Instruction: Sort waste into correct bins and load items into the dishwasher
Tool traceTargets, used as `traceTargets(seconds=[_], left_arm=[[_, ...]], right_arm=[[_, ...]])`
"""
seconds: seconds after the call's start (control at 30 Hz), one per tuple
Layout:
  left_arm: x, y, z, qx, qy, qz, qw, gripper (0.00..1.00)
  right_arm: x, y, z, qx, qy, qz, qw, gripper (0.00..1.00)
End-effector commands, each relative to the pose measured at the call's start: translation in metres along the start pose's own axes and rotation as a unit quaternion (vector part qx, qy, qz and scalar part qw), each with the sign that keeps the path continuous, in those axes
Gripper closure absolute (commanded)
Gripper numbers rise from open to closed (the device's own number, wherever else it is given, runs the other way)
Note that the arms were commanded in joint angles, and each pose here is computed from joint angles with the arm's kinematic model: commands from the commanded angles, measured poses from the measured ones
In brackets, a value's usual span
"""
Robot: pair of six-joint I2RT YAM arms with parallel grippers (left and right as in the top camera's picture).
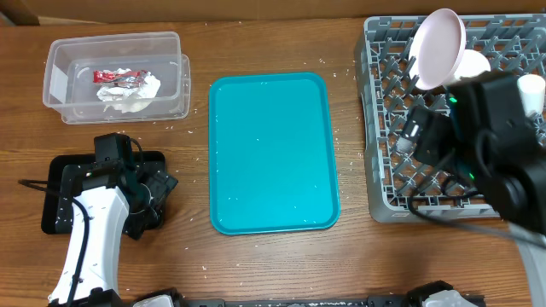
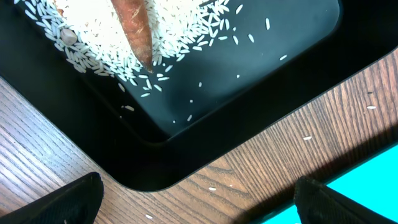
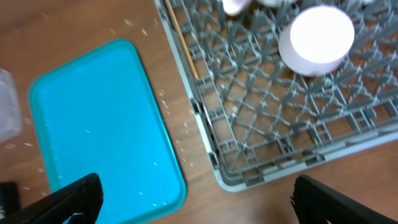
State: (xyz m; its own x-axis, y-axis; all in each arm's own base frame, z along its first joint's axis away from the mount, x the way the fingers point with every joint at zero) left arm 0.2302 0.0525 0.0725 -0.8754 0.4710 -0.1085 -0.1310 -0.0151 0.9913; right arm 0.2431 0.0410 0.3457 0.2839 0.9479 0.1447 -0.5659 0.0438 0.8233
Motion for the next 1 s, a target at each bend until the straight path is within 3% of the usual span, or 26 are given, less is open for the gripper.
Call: traceTargets(seconds=[0.0, 0.2, 0.33, 0.63, 0.8, 0.97], left_arm=[[0.001, -0.003, -0.002, 0.005, 0.008, 0.003, 1.000, 0.00], [0.001, -0.003, -0.002, 0.005, 0.008, 0.004, 1.000, 0.00], [0.001, -0.003, -0.002, 0.005, 0.008, 0.004, 1.000, 0.00], [0.001, -0.003, -0.002, 0.005, 0.008, 0.004, 1.000, 0.00], [0.001, -0.003, -0.002, 0.005, 0.008, 0.004, 1.000, 0.00], [0.001, -0.003, -0.002, 0.005, 0.008, 0.004, 1.000, 0.00]], right_arm=[[-0.006, 0.027, 0.003, -0.051, -0.014, 0.029, 0.998, 0.00], [-0.003, 0.026, 0.005, -0.133, 0.029, 0.076, 0.988, 0.00], [0.010, -0.020, -0.003, -0.240, 0.098, 0.141, 0.956, 0.00], [-0.003, -0.112, -0.047, -0.373, 0.069, 0.201, 0.903, 0.00], [-0.014, -0.129, -0.075, -0.424, 0.061, 0.219, 0.877, 0.00], [-0.024, -0.132, -0.086, -0.437, 0.057, 0.219, 0.871, 0.00]])
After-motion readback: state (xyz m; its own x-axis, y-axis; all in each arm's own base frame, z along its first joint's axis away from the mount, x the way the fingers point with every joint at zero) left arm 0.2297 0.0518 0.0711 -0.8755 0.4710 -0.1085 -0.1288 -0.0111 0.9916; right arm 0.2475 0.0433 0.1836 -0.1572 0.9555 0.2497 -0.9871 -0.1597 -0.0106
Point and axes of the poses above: each gripper's point midway between its finger pads, its own y axis back along the fingers, its own x axis along the line the jaws close on, z = x × y, the point moved 1 cm from there along y, back along the fingers, and after that the axes turned 3 degrees about y, right-handed, at the moved point
